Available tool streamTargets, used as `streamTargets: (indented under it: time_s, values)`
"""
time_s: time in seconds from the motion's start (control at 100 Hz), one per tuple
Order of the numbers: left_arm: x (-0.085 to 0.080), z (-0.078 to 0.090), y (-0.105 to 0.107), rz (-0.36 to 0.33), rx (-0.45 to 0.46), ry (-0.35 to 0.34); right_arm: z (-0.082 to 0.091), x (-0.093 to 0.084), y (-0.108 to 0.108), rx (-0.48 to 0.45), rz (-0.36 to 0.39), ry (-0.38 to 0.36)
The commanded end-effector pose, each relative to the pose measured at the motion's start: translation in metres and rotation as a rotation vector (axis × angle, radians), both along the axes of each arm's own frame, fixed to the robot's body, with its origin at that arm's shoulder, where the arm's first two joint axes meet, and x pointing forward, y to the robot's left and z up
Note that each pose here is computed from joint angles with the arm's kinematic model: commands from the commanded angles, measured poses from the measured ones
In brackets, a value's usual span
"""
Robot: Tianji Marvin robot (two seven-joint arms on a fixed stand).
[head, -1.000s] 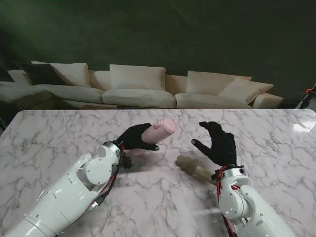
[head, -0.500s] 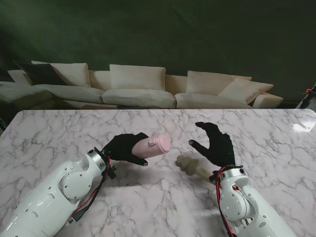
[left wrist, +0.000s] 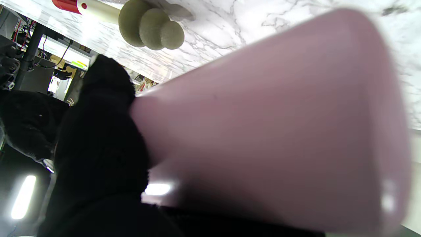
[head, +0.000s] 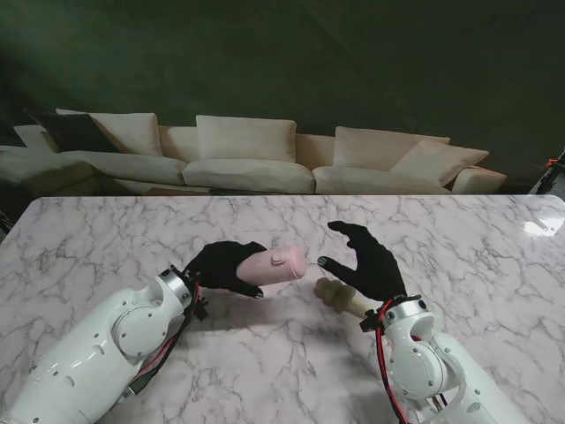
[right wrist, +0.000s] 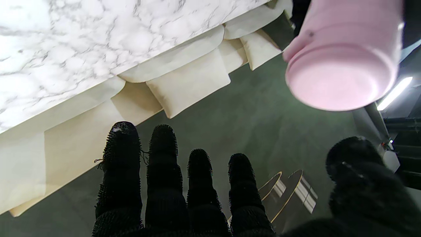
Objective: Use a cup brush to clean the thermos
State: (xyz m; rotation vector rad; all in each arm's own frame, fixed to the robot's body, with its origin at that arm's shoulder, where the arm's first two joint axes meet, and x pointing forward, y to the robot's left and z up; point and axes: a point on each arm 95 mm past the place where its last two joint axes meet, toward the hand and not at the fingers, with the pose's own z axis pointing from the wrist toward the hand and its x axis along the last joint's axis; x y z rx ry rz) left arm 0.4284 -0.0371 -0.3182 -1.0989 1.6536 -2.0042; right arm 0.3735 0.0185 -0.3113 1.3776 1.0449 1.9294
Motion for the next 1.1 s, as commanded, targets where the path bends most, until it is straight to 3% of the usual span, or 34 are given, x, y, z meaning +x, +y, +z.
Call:
streamTargets:
  time_s: [0.0,0.19,0.56,0.89,1.09]
  values:
    - [0.000,0.002,-0.005,-0.015,-0.007,-0.004,0.003,-0.001,0.007,-0.011,0.009,0.014]
    - [-0.003,0.005,-0.011,-0.023,-0.021,-0.022,0.012,-0.002,0.016,-0.052,0.030,0.108]
    - [-0.002,0.008,-0.029,-0.032,-0.051,-0.036,0.025,0.005,0.041,-0.114,0.071,0.156]
    - [0.001,0.007,-0.032,-0.027,-0.039,-0.009,0.020,0.006,0.060,-0.009,0.140,0.182]
    - [0.004,0.007,-0.032,-0.015,-0.024,0.014,0.018,0.006,0.064,0.013,0.157,0.145]
